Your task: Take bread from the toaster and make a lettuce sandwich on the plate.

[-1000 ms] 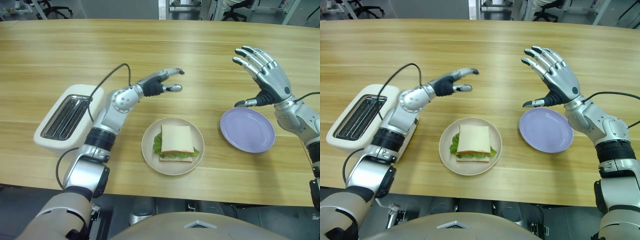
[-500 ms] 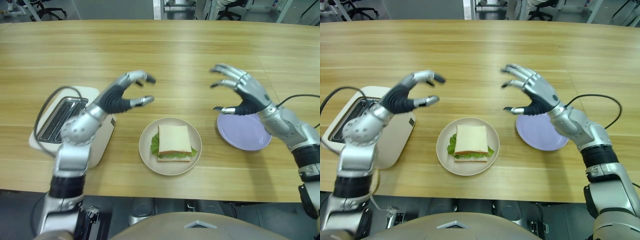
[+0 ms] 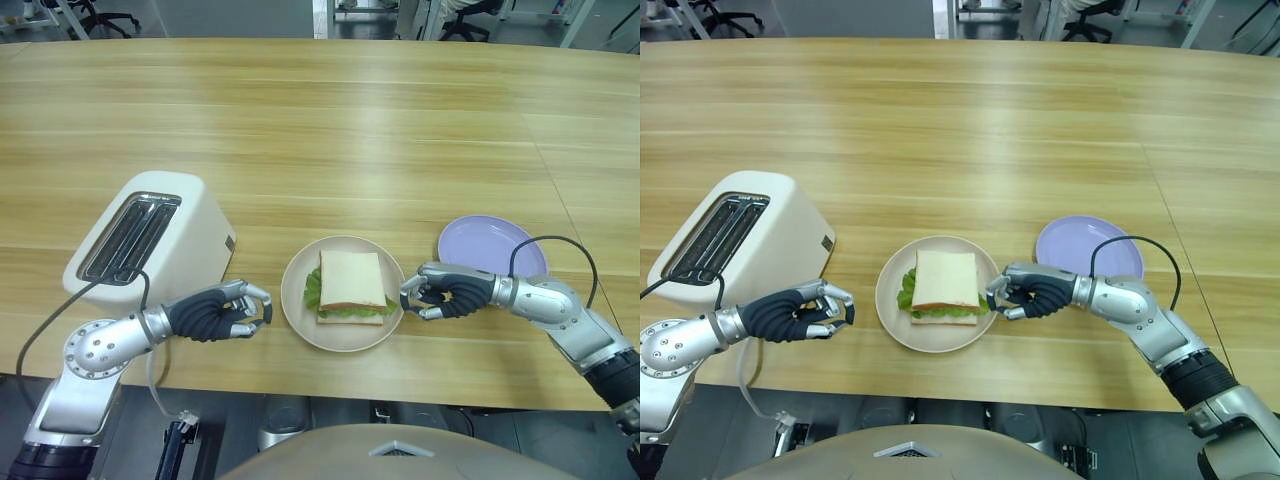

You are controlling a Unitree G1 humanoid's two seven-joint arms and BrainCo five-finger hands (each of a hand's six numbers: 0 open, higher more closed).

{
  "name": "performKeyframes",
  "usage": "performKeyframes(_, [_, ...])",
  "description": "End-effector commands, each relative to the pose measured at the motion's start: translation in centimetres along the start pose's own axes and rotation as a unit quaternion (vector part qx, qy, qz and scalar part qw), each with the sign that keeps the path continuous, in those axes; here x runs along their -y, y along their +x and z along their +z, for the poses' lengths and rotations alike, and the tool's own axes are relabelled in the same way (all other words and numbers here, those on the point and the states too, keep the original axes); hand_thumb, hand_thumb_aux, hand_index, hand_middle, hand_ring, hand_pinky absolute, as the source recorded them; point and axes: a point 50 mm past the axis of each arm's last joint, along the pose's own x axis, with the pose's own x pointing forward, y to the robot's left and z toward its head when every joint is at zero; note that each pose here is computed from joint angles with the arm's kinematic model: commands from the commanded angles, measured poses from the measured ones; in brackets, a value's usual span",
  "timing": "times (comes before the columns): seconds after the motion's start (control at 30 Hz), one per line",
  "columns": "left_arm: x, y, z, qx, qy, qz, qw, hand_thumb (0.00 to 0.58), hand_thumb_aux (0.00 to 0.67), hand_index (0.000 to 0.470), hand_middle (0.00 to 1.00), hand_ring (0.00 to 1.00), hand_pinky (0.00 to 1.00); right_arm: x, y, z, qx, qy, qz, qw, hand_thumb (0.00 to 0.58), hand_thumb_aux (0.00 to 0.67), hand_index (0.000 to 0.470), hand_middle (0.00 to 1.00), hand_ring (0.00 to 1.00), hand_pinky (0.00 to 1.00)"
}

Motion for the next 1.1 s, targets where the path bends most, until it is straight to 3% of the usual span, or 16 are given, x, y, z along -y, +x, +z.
performKeyframes(0.03, [0.6,0.5,-0.4,-0.009,0.005,-0.036,0.999,0.58,0.67,0.46,1.0,1.0,1.0,-0.3,-0.6,0.5,0.005,0.034,0.027,0.999,0.58,0.67,0.46,1.0,1.0,1.0])
performKeyframes(0.33, [4.0,2.4,-2.3,-0.029,-0.043,-0.13,0.99,0.58,0.67,0.46,1.0,1.0,1.0,-3.4,-0.9,-0.9,-0.06,0.105,0.121,0.985,0.58,0.67,0.46,1.0,1.0,1.0])
performKeyframes(0.57, [5.5,2.9,-3.0,-0.038,-0.064,-0.163,0.984,0.58,0.67,0.46,1.0,1.0,1.0,-4.8,0.2,-1.1,-0.061,0.125,0.153,0.978,0.58,0.67,0.46,1.0,1.0,1.0])
performKeyframes(1.1, [6.6,5.2,-6.4,-0.099,-0.058,-0.176,0.978,0.58,0.67,0.46,1.0,1.0,1.0,-6.0,2.2,-3.2,-0.099,0.072,0.162,0.979,0.58,0.67,0.46,1.0,1.0,1.0])
